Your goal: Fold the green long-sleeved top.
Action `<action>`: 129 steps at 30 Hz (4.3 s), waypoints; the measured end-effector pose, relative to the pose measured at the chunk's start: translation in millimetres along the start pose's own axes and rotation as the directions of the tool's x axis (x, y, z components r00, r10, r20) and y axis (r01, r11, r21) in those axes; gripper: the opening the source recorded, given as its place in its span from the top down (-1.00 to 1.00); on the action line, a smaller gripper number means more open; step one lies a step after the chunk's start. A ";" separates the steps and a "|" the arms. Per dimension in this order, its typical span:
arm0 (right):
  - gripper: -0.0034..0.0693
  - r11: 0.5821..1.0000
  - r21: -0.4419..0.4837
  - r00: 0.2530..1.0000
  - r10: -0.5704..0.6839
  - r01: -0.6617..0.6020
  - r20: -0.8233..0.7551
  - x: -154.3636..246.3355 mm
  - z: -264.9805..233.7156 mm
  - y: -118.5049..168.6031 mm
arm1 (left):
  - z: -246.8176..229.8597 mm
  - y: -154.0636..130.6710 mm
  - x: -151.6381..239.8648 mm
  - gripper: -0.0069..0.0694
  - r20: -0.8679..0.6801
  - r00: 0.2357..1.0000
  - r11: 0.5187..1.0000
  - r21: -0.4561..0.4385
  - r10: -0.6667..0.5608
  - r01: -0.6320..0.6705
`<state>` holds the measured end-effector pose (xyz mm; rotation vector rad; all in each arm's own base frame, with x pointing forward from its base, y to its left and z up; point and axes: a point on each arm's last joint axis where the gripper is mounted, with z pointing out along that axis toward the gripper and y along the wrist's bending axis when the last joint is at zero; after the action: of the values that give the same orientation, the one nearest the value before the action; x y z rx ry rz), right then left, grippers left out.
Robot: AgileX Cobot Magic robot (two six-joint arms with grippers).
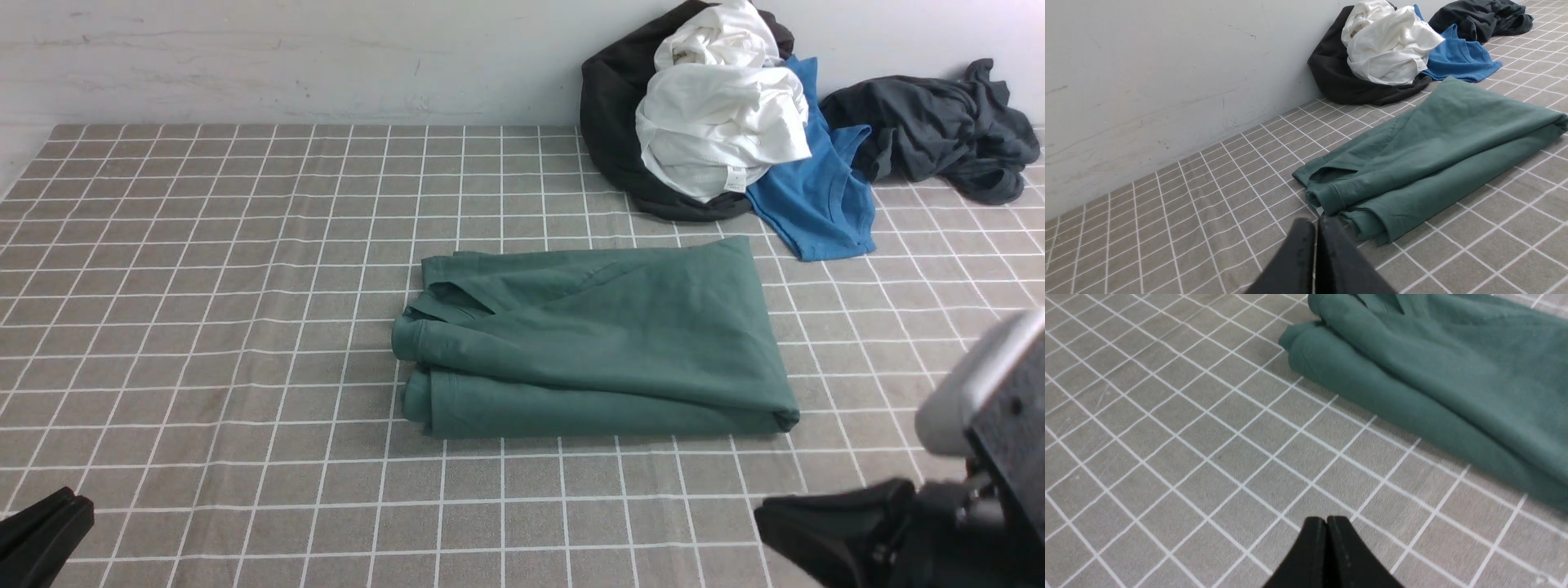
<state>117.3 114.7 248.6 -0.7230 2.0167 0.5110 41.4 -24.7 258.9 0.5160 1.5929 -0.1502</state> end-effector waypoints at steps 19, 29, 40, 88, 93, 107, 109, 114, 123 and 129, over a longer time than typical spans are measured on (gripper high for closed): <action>0.94 0.988 0.087 0.905 0.081 -0.129 0.418 74.8 -31.3 -23.1 | 0.0 -0.2 0.3 0.84 -0.003 1.000 1.000 0.002 0.000 0.000; 0.94 0.858 0.472 0.808 -0.126 -0.202 0.576 84.0 -75.6 -43.5 | -0.1 -1.0 1.3 0.84 -0.014 1.000 1.000 0.011 -0.003 0.003; 0.94 0.803 0.549 0.932 0.024 -0.234 0.361 115.3 -70.4 -44.2 | -0.1 -1.2 1.5 0.84 -0.016 1.000 1.000 0.013 -0.004 0.004; 0.94 0.802 0.549 0.933 0.026 -0.233 0.359 115.4 -70.5 -44.2 | 11.3 3.8 88.3 0.84 -0.173 0.940 0.915 -0.335 -0.295 0.226; 0.94 0.802 0.545 0.930 0.035 -0.244 0.365 115.4 -70.5 -44.2 | 11.3 3.8 88.3 0.84 -0.173 0.940 0.915 -0.335 -0.295 0.226; 0.94 0.802 0.544 0.929 0.038 -0.247 0.367 115.4 -70.5 -44.2 | 11.3 3.8 88.3 0.84 -0.173 0.940 0.915 -0.335 -0.295 0.226; 0.94 0.802 0.544 0.929 0.038 -0.247 0.367 115.4 -70.5 -44.2 | 11.2 3.8 88.4 0.84 -0.173 0.940 0.914 -0.336 -0.296 0.226; 0.94 0.802 0.544 0.929 0.038 -0.247 0.367 115.4 -70.5 -44.2 | 11.2 3.8 88.4 0.84 -0.173 0.940 0.914 -0.336 -0.296 0.226; 0.94 0.802 0.544 0.930 0.037 -0.247 0.367 115.4 -70.5 -44.2 | 11.2 3.8 88.4 0.84 -0.173 0.940 0.914 -0.336 -0.296 0.226; 0.94 0.802 0.544 0.930 0.037 -0.247 0.367 115.4 -70.5 -44.2 | 11.2 3.8 88.4 0.84 -0.173 0.940 0.914 -0.336 -0.296 0.226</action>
<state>54.8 5.8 181.8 -0.0859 1.7593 0.0649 52.7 -5.1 172.7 0.0696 1.8594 -0.0413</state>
